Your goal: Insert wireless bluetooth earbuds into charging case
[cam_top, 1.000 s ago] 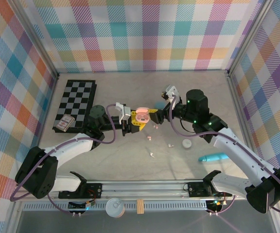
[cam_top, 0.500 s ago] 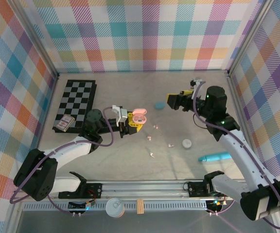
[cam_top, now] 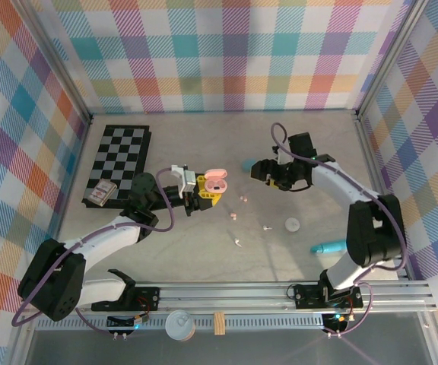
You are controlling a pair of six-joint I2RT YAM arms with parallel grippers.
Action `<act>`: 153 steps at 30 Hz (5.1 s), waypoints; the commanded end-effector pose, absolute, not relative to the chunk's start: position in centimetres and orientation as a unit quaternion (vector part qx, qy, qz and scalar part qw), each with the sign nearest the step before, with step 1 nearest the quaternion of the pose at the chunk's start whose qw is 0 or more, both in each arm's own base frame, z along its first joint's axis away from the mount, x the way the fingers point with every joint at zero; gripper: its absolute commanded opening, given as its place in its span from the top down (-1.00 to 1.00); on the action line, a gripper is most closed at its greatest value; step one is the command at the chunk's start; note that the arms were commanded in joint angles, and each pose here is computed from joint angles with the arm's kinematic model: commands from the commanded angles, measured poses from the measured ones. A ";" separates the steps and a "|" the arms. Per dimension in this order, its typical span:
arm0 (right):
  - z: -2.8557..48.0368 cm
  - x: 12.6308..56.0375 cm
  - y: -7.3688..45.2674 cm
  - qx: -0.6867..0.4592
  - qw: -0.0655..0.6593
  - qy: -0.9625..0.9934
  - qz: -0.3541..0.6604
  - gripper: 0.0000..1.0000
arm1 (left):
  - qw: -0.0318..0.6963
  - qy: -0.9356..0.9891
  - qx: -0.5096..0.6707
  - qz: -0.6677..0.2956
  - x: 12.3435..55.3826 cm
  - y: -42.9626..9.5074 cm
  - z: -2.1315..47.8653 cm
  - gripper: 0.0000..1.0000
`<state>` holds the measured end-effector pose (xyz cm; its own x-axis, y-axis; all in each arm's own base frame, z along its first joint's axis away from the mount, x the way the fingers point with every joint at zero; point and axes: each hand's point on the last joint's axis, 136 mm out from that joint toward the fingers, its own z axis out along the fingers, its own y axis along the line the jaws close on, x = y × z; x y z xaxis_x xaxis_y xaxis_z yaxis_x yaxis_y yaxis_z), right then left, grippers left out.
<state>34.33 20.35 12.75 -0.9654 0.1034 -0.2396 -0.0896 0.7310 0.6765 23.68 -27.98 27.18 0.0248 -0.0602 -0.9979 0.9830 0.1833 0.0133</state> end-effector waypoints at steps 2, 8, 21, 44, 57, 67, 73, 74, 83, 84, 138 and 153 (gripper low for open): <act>12.5 33.8 22.4 -0.015 0.096 0.916 0.389 -0.55 | 0.579 0.503 0.445 -0.462 23.2 -27.7 28.1 0.44; 10.7 31.9 26.1 -0.057 0.052 0.906 0.415 -0.45 | 0.580 0.500 0.447 -0.463 23.2 -27.6 28.2 0.44; 6.4 30.9 29.8 -0.141 -0.006 0.905 0.402 -0.21 | 0.581 0.497 0.444 -0.467 22.9 -27.5 28.9 0.44; 2.5 27.3 29.7 -0.170 -0.053 0.913 0.366 -0.19 | 0.581 0.492 0.450 -0.466 22.7 -27.5 29.2 0.44; 3.8 25.5 29.6 -0.185 -0.055 0.904 0.381 -0.15 | 0.580 0.497 0.449 -0.464 22.9 -27.5 29.1 0.45; 3.3 24.8 29.6 -0.186 -0.064 0.905 0.377 -0.03 | 0.580 0.498 0.448 -0.463 23.0 -27.5 29.0 0.45; 2.4 25.4 29.4 -0.171 -0.071 0.914 0.361 0.06 | 0.580 0.495 0.449 -0.465 22.9 -27.5 29.1 0.45; 2.2 25.5 29.4 -0.167 -0.072 0.916 0.357 0.08 | 0.580 0.496 0.449 -0.465 22.9 -27.5 29.1 0.45; 1.2 25.7 29.1 -0.149 -0.082 0.925 0.341 0.25 | 0.580 0.495 0.449 -0.465 22.8 -27.5 29.1 0.46; 1.1 25.8 29.1 -0.147 -0.082 0.926 0.338 0.27 | 0.580 0.496 0.449 -0.465 22.8 -27.5 29.1 0.46; 6.6 28.5 19.4 0.092 0.092 0.984 0.119 0.63 | 0.640 0.584 0.385 -0.318 29.1 -25.7 23.1 0.47; 15.5 27.7 23.0 0.017 0.152 0.968 0.201 0.59 | 0.642 0.595 0.390 -0.286 30.4 -28.0 20.3 0.47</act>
<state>28.03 22.08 12.78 -0.9593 0.1294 -0.2510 0.0291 0.9295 0.3677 29.96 -27.42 18.78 0.0373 0.1050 -0.9938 0.8502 0.5193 0.0868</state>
